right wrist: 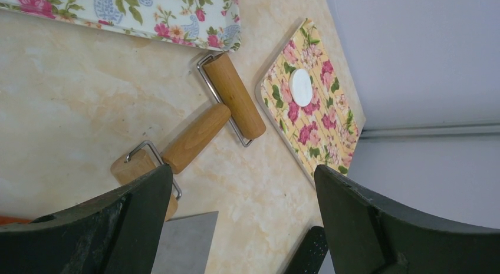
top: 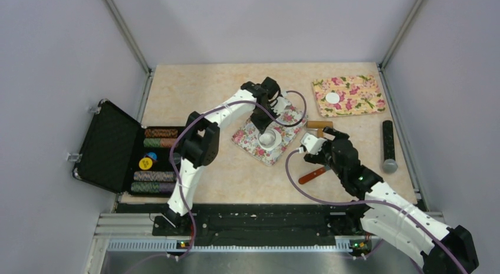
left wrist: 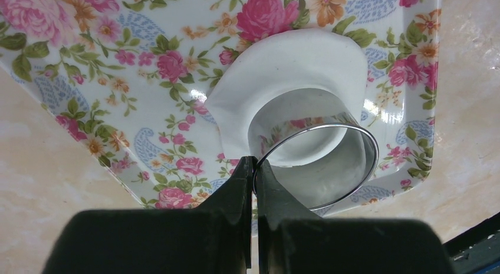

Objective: Roll out the dumpling wrappers from the dough

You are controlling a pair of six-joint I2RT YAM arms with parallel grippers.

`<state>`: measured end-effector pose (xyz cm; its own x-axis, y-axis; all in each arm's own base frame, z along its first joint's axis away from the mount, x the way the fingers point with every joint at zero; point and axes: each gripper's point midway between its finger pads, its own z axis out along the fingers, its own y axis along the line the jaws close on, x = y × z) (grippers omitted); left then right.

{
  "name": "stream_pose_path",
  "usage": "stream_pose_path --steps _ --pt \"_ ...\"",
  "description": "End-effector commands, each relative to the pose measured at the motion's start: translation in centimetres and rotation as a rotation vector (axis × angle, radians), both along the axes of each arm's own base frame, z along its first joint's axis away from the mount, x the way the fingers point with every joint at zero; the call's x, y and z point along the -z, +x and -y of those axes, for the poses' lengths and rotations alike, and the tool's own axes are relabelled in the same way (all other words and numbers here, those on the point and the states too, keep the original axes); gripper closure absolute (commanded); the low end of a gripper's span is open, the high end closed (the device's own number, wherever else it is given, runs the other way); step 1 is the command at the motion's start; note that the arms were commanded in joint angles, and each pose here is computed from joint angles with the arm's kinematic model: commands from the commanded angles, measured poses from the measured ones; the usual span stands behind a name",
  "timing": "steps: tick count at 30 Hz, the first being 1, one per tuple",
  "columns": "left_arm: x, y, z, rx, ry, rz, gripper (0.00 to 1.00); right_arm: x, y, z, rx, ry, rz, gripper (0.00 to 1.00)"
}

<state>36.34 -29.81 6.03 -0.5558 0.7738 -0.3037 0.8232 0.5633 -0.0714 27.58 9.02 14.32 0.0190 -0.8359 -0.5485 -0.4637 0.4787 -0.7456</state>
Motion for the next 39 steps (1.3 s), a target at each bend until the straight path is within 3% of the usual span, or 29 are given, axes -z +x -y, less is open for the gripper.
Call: stream_pose_path --steps 1,26,39 --pt "-2.2 0.5 0.4 -0.012 -0.015 0.058 1.00 -0.9 0.4 0.3 0.021 0.027 0.041 0.11" --pt "0.2 0.2 0.6 -0.017 0.025 0.031 1.00 -0.9 0.2 0.0 0.004 0.030 0.034 0.11" --pt "2.2 -0.3 -0.2 -0.003 0.120 0.046 1.00 -0.6 0.1 -0.1 -0.005 0.029 0.025 0.11"
